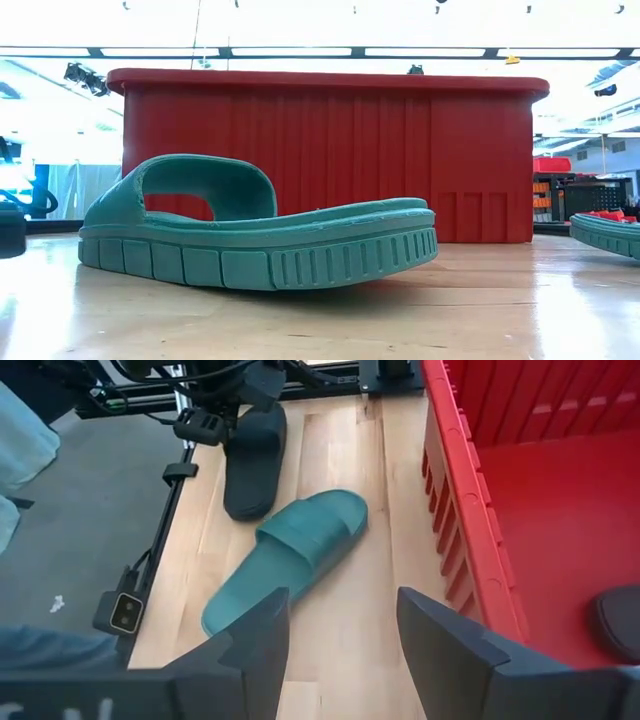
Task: Pick and place slides into bin
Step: Put the black slipper into the red bin
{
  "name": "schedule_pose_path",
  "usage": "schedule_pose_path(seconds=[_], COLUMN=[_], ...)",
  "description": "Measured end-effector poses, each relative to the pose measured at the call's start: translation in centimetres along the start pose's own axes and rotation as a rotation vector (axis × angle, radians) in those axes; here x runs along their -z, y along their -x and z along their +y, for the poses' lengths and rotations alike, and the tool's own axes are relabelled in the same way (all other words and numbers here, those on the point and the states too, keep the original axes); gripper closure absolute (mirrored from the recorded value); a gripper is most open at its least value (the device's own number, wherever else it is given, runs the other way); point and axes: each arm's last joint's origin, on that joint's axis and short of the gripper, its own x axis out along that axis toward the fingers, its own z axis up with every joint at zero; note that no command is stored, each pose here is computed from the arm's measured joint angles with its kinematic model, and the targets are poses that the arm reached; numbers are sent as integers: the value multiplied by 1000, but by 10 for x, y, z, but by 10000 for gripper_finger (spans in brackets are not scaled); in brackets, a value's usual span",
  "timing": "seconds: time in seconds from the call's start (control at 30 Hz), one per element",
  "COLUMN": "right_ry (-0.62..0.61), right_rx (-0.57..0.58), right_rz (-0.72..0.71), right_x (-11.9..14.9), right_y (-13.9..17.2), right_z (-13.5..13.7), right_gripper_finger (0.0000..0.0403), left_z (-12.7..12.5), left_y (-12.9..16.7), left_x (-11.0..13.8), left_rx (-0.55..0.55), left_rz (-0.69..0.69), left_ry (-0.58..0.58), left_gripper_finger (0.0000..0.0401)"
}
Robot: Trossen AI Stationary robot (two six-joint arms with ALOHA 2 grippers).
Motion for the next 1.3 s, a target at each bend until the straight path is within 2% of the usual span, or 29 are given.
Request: schedule_pose_path(seconds=[0.23, 0.47, 0.7, 0.8, 0.87, 1.07, 1.3], right_ry=[13, 34, 35, 35, 35, 35, 35], right_rx=[0, 0, 0, 0, 0, 0, 0], right_rz=[0, 0, 0, 0, 0, 0, -1], right_x=[0, 0, 0, 0, 0, 0, 0], right_y=[0, 0, 0, 0, 0, 0, 0], right_z=[0, 0, 0, 0, 0, 0, 0], right_gripper_finger=[214, 215, 215, 215, 215, 215, 215], left_z=[-7, -5, 5, 7, 7, 7, 7], left_y=[3, 7, 13, 15, 15, 15, 15], left_x=[-13, -35, -51, -54, -54, -54, -54], left_rx=[-2, -121, -281, -321, -326, -324, -320], left_rz=[-27, -103, -172, -180, -176, -170, -171], left_ry=[61, 126, 76, 14, -42, -96, -127], left_gripper_finger=[245, 246, 264, 281, 299, 383, 393])
